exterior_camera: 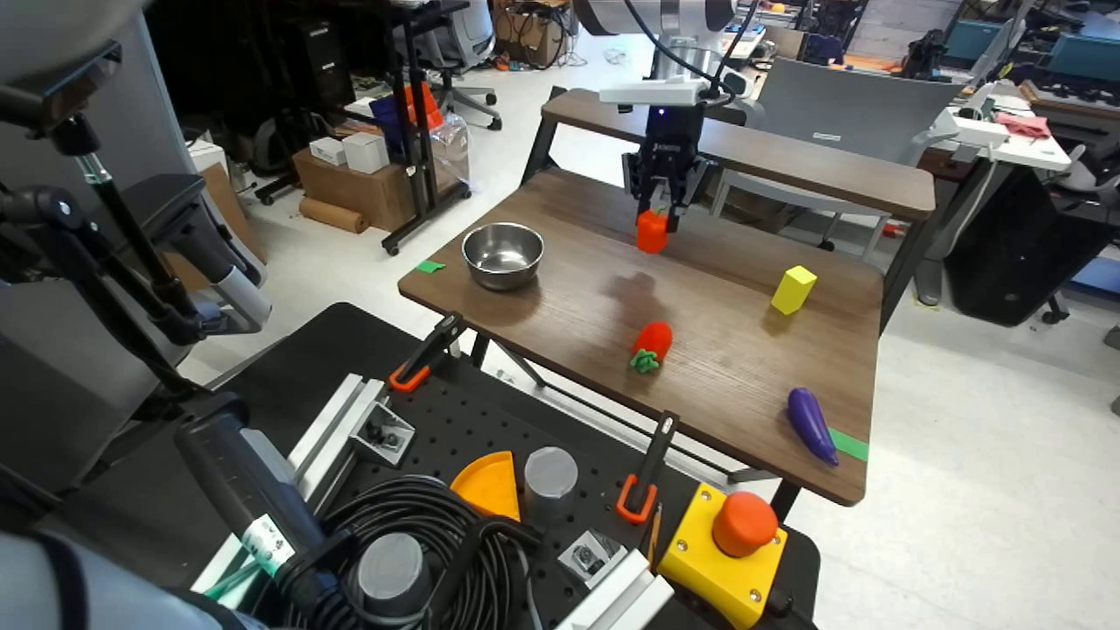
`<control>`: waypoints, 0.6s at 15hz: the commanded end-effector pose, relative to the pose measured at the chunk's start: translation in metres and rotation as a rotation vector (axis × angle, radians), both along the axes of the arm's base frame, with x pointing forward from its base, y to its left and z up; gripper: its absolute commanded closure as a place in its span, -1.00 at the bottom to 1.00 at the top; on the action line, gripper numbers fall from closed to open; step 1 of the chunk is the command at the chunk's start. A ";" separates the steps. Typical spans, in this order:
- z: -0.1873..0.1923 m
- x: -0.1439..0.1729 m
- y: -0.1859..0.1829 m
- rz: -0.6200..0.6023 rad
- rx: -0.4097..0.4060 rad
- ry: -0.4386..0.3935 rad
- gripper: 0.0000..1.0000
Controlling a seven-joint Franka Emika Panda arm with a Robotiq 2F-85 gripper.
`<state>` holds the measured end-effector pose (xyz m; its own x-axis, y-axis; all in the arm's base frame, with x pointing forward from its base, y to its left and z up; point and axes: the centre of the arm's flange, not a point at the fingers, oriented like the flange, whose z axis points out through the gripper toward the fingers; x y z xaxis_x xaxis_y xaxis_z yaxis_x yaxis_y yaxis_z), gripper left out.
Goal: Pick up the red bell pepper from the pot and put it on the table
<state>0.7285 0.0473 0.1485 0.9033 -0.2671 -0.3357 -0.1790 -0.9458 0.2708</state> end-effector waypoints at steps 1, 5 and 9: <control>-0.026 0.058 0.008 -0.029 -0.015 0.033 0.50; -0.045 0.059 0.010 -0.036 -0.023 0.067 0.50; -0.023 0.045 0.028 -0.005 0.000 0.056 -0.78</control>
